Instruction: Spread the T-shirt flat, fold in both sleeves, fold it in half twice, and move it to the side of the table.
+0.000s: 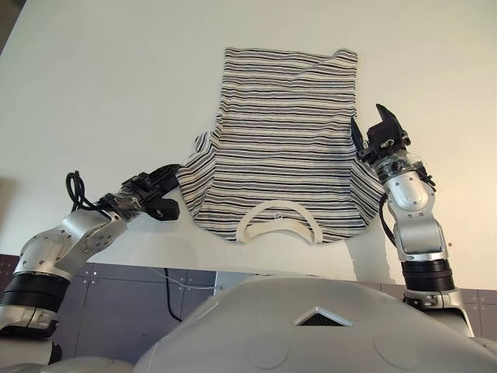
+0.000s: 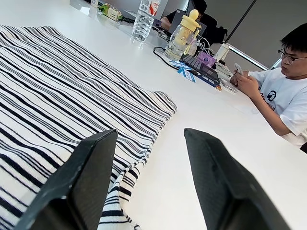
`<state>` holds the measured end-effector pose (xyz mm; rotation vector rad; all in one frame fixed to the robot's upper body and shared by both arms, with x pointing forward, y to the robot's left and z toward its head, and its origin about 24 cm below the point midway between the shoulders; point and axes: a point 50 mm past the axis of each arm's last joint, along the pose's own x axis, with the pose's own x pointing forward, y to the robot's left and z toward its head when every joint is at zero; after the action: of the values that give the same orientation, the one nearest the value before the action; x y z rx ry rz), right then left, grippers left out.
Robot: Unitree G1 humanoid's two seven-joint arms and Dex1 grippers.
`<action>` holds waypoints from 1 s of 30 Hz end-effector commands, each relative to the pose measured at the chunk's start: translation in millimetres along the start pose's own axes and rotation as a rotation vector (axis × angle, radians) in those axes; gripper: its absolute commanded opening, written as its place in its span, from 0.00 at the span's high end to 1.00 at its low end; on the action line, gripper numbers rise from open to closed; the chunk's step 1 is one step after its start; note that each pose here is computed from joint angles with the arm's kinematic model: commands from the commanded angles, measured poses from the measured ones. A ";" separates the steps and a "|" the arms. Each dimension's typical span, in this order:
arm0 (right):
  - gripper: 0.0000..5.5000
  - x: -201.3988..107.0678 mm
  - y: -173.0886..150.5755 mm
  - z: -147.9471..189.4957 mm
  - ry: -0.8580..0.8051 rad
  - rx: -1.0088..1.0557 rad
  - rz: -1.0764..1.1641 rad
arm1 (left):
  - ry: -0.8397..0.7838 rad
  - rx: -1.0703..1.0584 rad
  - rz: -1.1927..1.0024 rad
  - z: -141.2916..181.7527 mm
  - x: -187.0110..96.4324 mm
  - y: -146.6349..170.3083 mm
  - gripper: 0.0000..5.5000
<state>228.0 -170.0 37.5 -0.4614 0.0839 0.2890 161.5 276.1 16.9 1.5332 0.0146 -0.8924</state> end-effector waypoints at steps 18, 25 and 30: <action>0.53 -1.2 1.5 -4.8 0.005 -0.017 0.028 | 0.120 -0.158 -0.182 18.6 -18.5 -72.6 0.78; 0.53 -7.3 5.3 -11.5 0.030 0.001 -0.001 | -0.053 -0.075 -0.367 13.9 -44.0 -44.4 0.58; 0.53 -4.5 4.7 -10.2 0.023 0.000 0.005 | -0.065 -0.056 -0.371 14.8 -23.0 -43.4 0.57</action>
<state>219.1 -171.8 24.9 -0.4594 0.1209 0.2869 150.6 287.2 34.2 1.5068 0.0706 -0.9968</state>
